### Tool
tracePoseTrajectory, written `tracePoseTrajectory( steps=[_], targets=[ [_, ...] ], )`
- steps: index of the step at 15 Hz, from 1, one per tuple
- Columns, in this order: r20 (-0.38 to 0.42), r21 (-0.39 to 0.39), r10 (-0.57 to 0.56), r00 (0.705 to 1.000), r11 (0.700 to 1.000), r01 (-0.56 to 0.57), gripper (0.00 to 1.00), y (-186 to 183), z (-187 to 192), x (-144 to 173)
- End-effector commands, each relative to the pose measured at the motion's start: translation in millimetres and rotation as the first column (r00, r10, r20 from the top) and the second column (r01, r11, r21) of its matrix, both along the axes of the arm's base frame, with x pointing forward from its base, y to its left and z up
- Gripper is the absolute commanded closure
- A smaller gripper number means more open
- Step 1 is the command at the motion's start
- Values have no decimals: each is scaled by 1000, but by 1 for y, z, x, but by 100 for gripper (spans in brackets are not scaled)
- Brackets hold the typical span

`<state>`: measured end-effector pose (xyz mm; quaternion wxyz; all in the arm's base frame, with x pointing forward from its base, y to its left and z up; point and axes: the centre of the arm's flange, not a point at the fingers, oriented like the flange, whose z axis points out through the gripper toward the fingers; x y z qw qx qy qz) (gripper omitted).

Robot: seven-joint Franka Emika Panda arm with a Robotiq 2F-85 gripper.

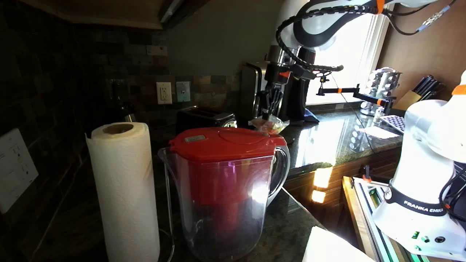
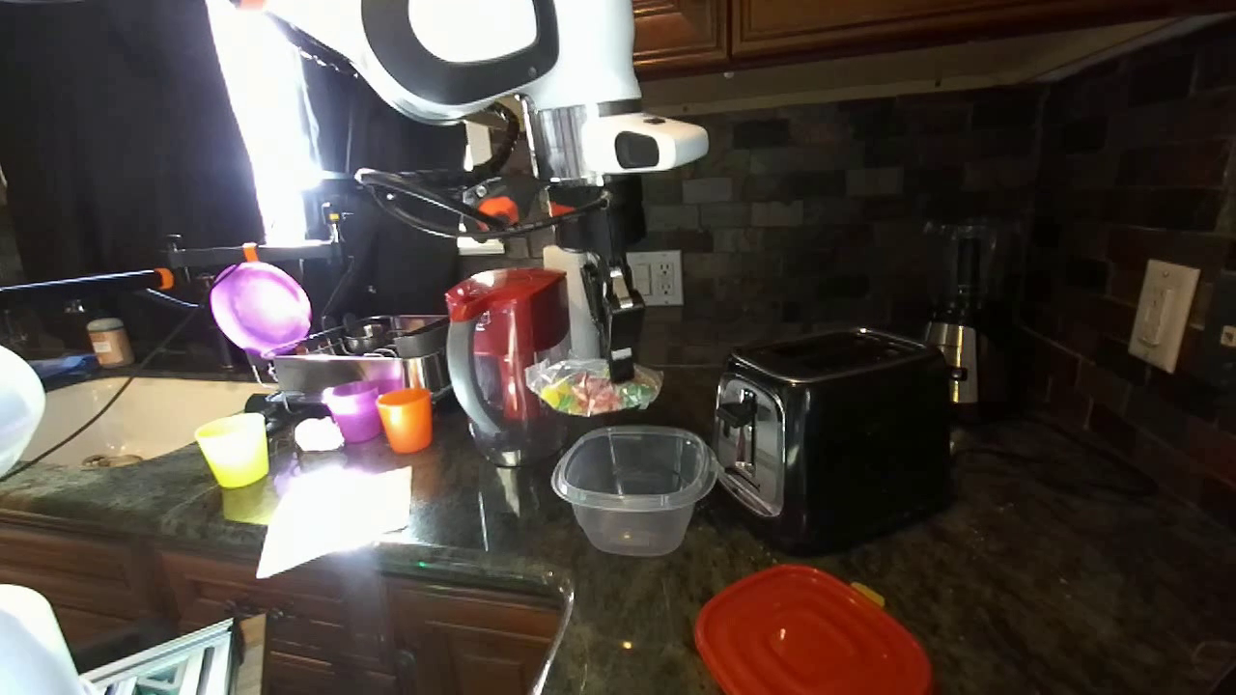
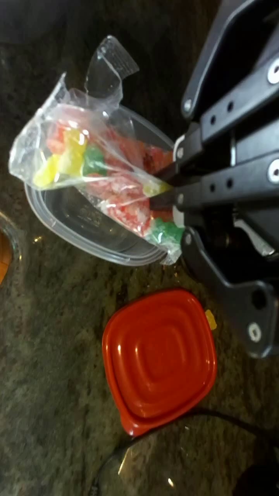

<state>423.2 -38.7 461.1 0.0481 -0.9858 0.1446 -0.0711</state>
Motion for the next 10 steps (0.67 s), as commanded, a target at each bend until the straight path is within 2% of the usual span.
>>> tracePoseTrajectory(
  steps=[1, 4, 10],
  targets=[
    [-14, -2, -5, 1000, 1000, 5, 98, -40, 5, -39],
    [-26, -33, -24, 999, 999, 23, 98, -72, -6, -55],
    [-95, -95, 9, 995, 995, -18, 98, -125, -49, -73]
  ],
)
